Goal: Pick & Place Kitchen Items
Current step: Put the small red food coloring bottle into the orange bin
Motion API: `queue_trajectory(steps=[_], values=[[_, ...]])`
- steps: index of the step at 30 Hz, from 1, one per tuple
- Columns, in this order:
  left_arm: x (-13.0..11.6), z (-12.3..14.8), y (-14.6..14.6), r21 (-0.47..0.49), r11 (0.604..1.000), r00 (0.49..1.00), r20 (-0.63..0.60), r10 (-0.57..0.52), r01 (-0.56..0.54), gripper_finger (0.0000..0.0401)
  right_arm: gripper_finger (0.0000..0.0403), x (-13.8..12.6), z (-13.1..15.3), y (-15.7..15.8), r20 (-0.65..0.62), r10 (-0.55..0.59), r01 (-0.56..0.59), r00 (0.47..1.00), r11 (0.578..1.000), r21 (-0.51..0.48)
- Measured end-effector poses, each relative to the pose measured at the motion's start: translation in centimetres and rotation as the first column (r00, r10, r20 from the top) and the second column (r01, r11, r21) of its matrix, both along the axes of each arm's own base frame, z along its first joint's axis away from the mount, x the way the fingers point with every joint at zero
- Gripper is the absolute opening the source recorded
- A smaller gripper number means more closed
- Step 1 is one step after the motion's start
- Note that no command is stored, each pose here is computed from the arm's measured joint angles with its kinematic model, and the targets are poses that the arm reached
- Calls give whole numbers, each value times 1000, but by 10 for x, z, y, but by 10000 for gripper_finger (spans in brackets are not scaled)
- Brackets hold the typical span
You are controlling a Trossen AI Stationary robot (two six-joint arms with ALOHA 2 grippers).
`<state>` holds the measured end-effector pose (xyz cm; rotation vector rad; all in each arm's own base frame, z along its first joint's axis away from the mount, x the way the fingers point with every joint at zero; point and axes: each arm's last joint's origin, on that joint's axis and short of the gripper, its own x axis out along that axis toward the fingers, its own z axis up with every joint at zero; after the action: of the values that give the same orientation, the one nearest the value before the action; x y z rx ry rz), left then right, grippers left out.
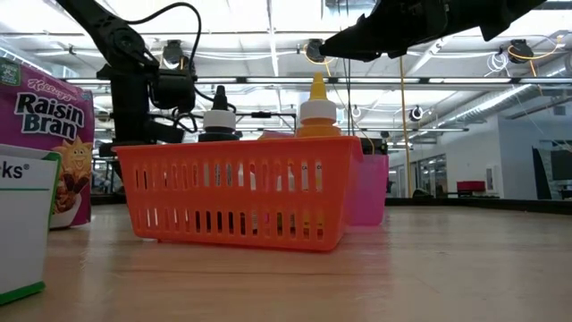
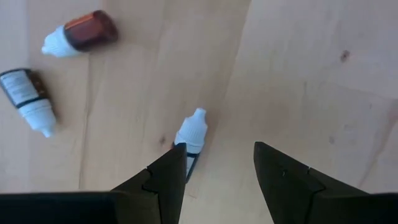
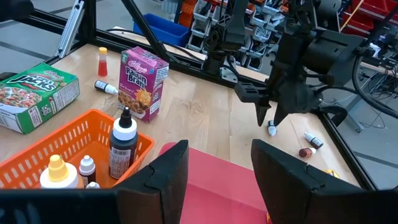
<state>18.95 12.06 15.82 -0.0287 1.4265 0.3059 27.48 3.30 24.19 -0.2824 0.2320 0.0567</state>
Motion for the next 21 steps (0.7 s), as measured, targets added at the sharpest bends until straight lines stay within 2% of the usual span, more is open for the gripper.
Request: queue_trajectory(steps=[8,13,18,21], values=[[6,-6,4,19,998,998,9,-54,54,186,169,0,0,0,0,-1,1,1000,1000,4],[8,-8,7,90,995,999,-25,-39,42,186,169,0,0,0,0,-1,1,1000,1000,4],[5,-9,8,72,996,998,-46,-50,53,186,169,0,0,0,0,-1,1,1000,1000,4],[6,-9,8,56,996,998,-18,-63,64,185,169,0,0,0,0,-1,1,1000,1000,4]])
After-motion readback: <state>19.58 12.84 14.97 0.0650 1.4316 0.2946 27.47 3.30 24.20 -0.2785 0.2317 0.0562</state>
